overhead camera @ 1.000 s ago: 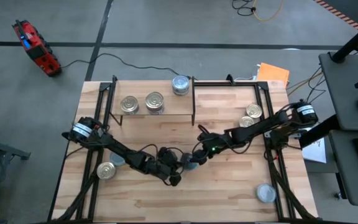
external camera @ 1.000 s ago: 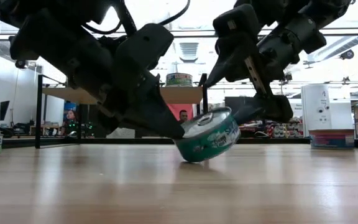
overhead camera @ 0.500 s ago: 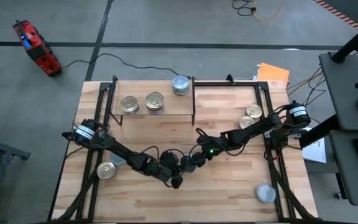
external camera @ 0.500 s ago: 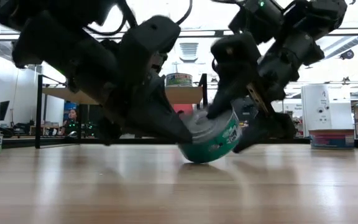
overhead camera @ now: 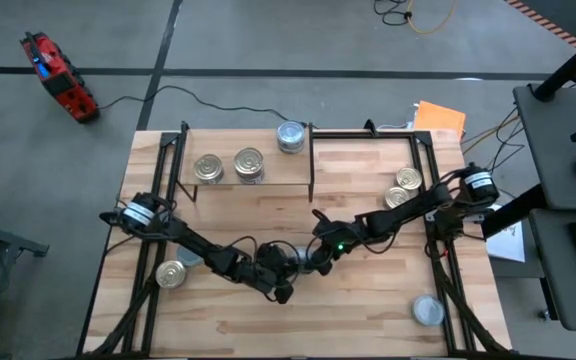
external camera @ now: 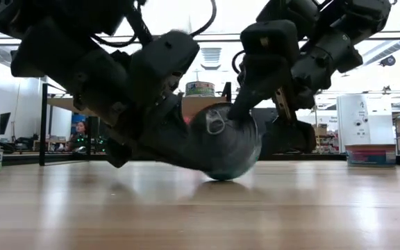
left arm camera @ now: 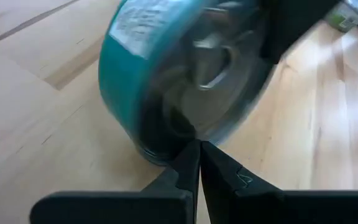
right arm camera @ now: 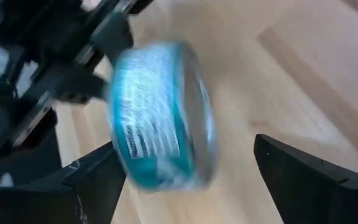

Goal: Stack canned seafood by type on shelf
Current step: Put the blue tuna can on the shelf

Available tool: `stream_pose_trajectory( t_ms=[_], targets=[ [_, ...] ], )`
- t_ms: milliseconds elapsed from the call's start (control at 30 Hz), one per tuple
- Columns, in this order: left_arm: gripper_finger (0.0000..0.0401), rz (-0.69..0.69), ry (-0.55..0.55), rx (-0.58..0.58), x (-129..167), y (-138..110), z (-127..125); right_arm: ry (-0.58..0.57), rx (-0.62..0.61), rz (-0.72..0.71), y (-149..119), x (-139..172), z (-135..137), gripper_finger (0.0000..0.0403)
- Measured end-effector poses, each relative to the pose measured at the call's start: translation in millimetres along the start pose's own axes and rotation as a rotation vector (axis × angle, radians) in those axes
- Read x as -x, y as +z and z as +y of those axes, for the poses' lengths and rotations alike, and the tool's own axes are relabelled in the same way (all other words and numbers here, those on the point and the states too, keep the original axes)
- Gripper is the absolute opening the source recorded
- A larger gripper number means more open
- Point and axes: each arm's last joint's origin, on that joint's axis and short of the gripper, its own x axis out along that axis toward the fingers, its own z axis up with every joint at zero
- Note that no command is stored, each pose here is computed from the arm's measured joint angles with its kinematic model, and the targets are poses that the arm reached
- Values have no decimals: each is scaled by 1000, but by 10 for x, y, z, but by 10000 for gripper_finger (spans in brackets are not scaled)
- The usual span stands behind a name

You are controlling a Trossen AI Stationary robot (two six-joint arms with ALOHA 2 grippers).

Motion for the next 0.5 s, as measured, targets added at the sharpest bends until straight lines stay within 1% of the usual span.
stream_pose_trajectory(
  t_ms=[67,100,167,367,433,500],
  targets=[
    [0,24,13,-18,-5,-31,31,-13,19,8,-8,-10,-15,321],
    [0,14,16,-23,-5,-32,22,-19,30,6,-7,-11,-18,314],
    [0,20,10,-22,-4,-33,24,-6,65,-6,15,-12,14,298],
    [0,18,10,-19,-5,-27,22,6,206,-7,35,-13,88,230],
    [0,17,10,-19,-4,-26,22,-17,254,9,40,-5,88,216],
    [0,17,10,-19,-4,-26,22,-68,294,55,34,14,83,208]
  ],
)
